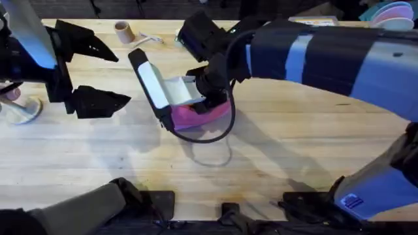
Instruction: Unzip the bag, pick up the pens from the table one at a time and place them inside, then zip the bag closed.
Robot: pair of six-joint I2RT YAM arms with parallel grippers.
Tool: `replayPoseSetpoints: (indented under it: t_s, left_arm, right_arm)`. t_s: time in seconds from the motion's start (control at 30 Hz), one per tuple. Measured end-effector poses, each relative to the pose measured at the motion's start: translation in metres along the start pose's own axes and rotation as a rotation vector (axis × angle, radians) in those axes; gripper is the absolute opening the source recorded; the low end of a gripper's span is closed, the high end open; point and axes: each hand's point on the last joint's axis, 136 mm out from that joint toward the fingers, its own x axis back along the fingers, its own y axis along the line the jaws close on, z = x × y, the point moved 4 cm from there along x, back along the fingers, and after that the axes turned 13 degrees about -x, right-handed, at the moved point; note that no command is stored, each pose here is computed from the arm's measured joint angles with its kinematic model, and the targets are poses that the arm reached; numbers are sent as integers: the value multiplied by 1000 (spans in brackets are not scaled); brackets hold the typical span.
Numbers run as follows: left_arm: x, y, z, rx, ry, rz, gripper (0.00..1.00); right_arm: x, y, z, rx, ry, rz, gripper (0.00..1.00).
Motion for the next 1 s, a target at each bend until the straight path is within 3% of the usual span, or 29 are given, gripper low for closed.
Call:
replayPoseSetpoints:
  t_s: [0.1, 0.13, 0.33, 0.4, 0.7, 1.0]
  left_arm:
    - [0, 0, 0, 0, 0, 0, 999]
    - [0, 0, 0, 0, 0, 0, 999]
    - [0, 0, 0, 0, 0, 0, 999]
    - [0, 0, 0, 0, 0, 0, 999]
    - [0, 0, 0, -16, 0, -1, 999]
    - [14, 3, 12, -44, -20, -67, 999]
  right_arm:
    - [0, 1, -1, 2, -1, -1, 42]
    - [0, 1, -1, -1, -1, 0, 122]
    - [0, -1, -2, 5, -4, 6, 952]
    - [0, -1, -1, 6, -4, 6, 993]
    - [4, -3, 3, -99, 28, 29, 998]
    - [60, -8, -3, -314, -7, 154, 998]
